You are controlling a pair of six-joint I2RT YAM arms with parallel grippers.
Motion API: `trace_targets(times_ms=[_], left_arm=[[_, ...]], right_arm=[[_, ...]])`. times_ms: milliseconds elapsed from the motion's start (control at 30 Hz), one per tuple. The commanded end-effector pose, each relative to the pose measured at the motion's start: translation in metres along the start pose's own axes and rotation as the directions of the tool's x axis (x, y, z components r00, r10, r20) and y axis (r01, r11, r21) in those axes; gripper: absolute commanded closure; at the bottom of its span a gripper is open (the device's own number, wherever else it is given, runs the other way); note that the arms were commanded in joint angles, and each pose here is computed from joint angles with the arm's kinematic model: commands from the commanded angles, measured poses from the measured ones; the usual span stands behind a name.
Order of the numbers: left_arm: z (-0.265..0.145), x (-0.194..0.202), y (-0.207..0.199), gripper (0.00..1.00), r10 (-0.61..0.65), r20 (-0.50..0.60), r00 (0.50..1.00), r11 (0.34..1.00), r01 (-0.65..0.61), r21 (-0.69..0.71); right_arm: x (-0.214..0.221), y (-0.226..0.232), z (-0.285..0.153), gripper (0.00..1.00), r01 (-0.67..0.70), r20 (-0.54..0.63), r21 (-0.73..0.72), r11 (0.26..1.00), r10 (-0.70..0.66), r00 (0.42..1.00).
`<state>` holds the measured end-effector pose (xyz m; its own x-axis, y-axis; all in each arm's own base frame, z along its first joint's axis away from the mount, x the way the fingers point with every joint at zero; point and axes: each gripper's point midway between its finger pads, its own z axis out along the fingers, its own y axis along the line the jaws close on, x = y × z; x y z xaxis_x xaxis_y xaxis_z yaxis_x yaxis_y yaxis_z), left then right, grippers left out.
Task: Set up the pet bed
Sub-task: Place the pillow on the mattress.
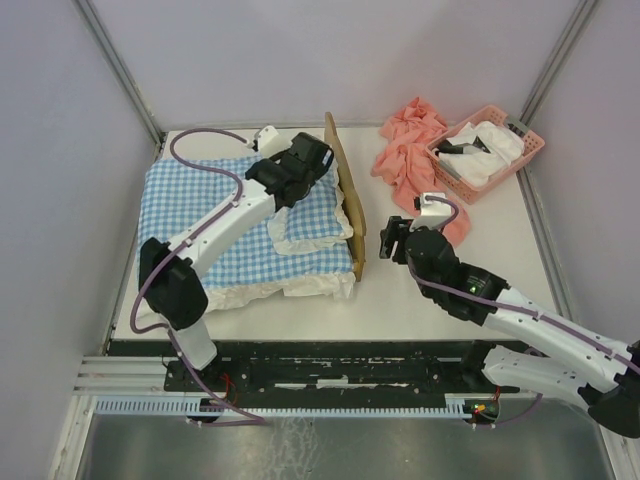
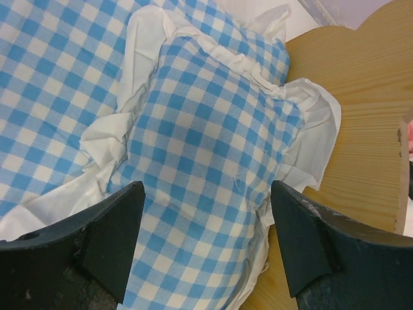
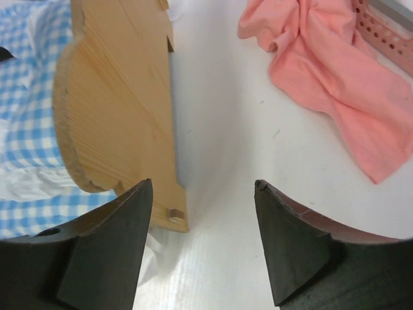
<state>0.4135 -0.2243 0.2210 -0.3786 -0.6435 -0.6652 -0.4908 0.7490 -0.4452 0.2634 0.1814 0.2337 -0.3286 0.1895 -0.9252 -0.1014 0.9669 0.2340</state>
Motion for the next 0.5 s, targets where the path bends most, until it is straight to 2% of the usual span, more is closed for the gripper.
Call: trace_targets(times_ms=[0, 67, 100, 133, 200, 233, 300, 367, 467], left_arm=[[-0.036, -0.04, -0.01, 0.15, 0.1, 0.093, 0.991, 0.986, -0.111, 0.12], [-0.044, -0.034, -0.019, 0.16, 0.192, 0.093, 0.977, 0.947, -0.21, 0.242], [-0.05, -0.029, -0.025, 0.16, 0.237, 0.095, 0.967, 0.915, -0.255, 0.314], [-0.058, -0.027, -0.028, 0.17, 0.274, 0.107, 0.956, 0.878, -0.294, 0.377], [-0.075, -0.022, -0.03, 0.17, 0.354, 0.134, 0.926, 0.795, -0.373, 0.478], [-0.082, -0.02, -0.025, 0.12, 0.396, 0.146, 0.906, 0.762, -0.413, 0.498], [-0.094, -0.023, -0.006, 0.02, 0.44, 0.151, 0.885, 0.748, -0.454, 0.484], [-0.109, -0.033, 0.013, 0.01, 0.443, 0.155, 0.883, 0.756, -0.461, 0.465], [-0.141, -0.043, 0.032, 0.01, 0.446, 0.194, 0.874, 0.708, -0.477, 0.521]], right_arm=[[-0.003, -0.024, -0.005, 0.24, 0.149, 0.007, 0.071, 0.986, -0.15, 0.989], [0.001, -0.03, -0.01, 0.14, 0.158, -0.002, 0.073, 0.985, -0.158, 0.987], [0.003, -0.031, -0.012, 0.03, 0.161, -0.005, 0.063, 0.985, -0.161, 0.987], [0.005, -0.032, -0.014, 0.01, 0.163, -0.008, 0.051, 0.985, -0.163, 0.987], [0.007, -0.034, -0.02, 0.01, 0.163, -0.015, 0.033, 0.986, -0.163, 0.987], [0.006, -0.035, -0.023, 0.01, 0.167, -0.019, 0.024, 0.986, -0.166, 0.986], [0.001, -0.037, -0.03, 0.01, 0.182, -0.023, 0.007, 0.983, -0.181, 0.983], [-0.005, -0.04, -0.042, 0.01, 0.175, -0.043, 0.003, 0.985, -0.175, 0.984], [-0.016, -0.038, -0.057, 0.01, 0.145, -0.054, -0.034, 0.989, -0.147, 0.988]])
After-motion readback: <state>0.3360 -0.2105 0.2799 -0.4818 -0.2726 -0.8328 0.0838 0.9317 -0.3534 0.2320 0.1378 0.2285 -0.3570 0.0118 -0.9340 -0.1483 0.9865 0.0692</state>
